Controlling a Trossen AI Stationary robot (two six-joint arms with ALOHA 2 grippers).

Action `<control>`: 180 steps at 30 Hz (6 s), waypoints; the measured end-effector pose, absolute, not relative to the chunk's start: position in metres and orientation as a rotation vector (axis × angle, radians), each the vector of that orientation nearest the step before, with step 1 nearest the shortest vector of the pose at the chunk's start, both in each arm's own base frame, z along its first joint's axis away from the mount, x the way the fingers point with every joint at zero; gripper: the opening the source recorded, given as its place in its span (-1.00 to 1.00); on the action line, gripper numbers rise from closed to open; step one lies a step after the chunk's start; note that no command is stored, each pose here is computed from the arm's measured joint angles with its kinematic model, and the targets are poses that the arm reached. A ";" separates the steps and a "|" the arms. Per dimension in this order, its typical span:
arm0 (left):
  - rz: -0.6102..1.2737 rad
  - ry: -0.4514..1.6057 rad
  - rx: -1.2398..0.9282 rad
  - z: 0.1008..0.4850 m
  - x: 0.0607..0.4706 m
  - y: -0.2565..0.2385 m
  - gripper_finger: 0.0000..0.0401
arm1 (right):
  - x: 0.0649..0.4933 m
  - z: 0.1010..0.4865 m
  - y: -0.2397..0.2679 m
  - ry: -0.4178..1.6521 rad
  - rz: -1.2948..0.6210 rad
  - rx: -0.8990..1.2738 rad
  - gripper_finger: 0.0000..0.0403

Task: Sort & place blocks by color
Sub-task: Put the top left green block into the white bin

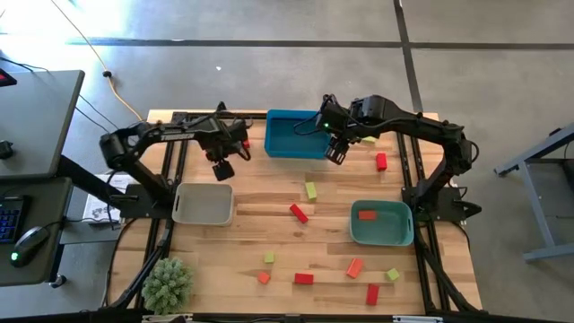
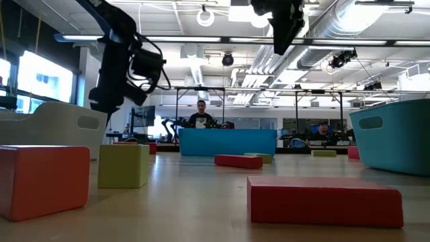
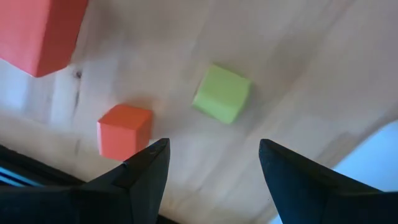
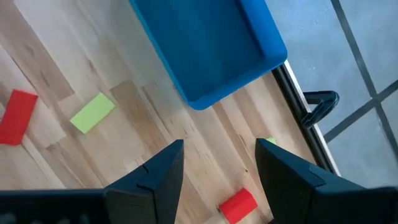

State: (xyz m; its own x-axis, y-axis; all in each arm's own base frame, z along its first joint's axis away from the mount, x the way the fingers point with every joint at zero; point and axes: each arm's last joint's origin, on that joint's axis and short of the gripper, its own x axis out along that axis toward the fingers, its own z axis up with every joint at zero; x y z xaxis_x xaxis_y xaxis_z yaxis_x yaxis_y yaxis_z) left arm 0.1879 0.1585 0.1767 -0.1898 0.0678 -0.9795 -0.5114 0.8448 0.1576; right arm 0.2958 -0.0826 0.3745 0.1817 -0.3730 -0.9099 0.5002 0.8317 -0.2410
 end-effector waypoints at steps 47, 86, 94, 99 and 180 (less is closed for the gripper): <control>0.118 1.793 0.052 0.162 0.195 0.165 0.19 | 0.306 0.379 -0.085 1.116 -0.631 0.134 -0.08; 0.170 1.793 0.055 0.133 0.216 0.164 0.17 | 0.309 0.380 -0.086 1.098 -0.609 0.100 -0.08; 0.105 1.819 0.033 0.124 0.217 0.164 -0.35 | 0.309 0.380 -0.086 1.098 -0.609 0.099 -0.08; 0.105 1.819 0.032 0.124 0.217 0.164 -0.53 | 0.309 0.380 -0.086 1.097 -0.610 0.099 -0.08; -0.003 1.712 -0.546 0.248 0.209 0.038 -0.53 | 0.309 0.380 -0.086 1.102 -0.594 0.076 -0.08</control>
